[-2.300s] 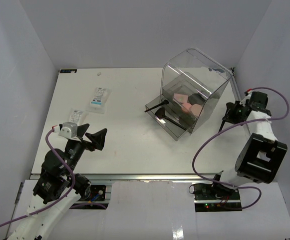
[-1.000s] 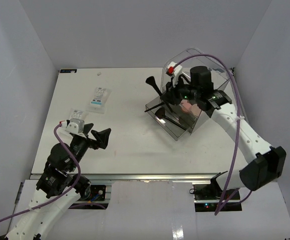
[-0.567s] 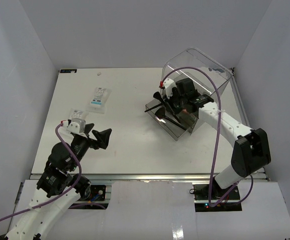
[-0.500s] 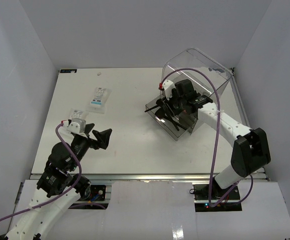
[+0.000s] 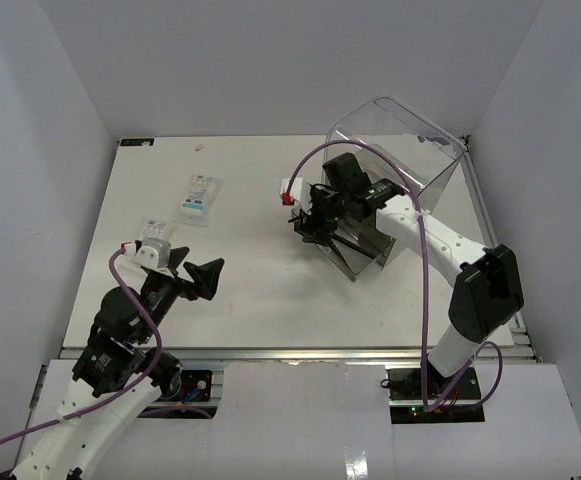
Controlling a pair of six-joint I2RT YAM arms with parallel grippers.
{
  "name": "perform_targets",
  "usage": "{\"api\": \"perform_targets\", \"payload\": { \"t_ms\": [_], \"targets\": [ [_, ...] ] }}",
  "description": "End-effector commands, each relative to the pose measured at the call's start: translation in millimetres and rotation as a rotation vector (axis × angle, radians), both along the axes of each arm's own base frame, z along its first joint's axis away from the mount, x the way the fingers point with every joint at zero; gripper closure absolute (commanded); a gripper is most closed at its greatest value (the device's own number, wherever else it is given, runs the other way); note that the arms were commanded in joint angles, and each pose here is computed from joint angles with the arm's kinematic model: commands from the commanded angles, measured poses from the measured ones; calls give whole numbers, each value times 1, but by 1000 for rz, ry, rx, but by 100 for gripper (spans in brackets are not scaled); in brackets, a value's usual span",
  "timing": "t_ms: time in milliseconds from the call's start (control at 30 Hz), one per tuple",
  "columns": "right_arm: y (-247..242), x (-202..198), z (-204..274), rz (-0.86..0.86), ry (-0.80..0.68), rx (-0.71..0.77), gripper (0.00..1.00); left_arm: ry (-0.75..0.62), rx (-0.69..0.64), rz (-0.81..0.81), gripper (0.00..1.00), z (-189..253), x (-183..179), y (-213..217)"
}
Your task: Organize the makeup
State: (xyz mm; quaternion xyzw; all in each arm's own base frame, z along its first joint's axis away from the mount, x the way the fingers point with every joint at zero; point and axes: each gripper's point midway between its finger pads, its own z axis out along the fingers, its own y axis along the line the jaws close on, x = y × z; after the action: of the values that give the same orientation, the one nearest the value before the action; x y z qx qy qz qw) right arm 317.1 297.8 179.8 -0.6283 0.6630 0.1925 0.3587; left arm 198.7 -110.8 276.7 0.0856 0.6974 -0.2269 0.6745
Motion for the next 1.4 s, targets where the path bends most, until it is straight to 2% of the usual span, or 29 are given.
{"api": "perform_targets", "payload": {
  "t_ms": [0, 233, 567, 667, 767, 867, 1133, 1367],
  "targets": [
    [20, -2, -4, 233, -111, -35, 25, -26, -7, -4, 2, 6, 0, 0],
    [40, 23, -8, 278, -216, -61, 26, -29, -9, -3, 2, 7, 0, 0],
    [59, 48, -19, 253, -244, -68, 32, -29, -9, -3, 2, 7, 0, 0],
    [60, 52, -27, 249, -242, -88, 39, -27, -7, -5, 2, 5, 0, 0],
    [60, 54, -33, 242, -233, -100, 58, -30, -9, -5, 2, 7, -1, 0],
    [59, 54, -34, 236, -230, -100, 67, -29, -9, -1, 2, 6, 0, 1],
    [58, 56, -20, 206, -255, -84, 83, -31, -10, -4, 2, 7, -1, 0],
    [51, 58, -3, 133, -264, -75, 87, -33, -13, -7, 2, 8, -1, 0]
  ]
}}
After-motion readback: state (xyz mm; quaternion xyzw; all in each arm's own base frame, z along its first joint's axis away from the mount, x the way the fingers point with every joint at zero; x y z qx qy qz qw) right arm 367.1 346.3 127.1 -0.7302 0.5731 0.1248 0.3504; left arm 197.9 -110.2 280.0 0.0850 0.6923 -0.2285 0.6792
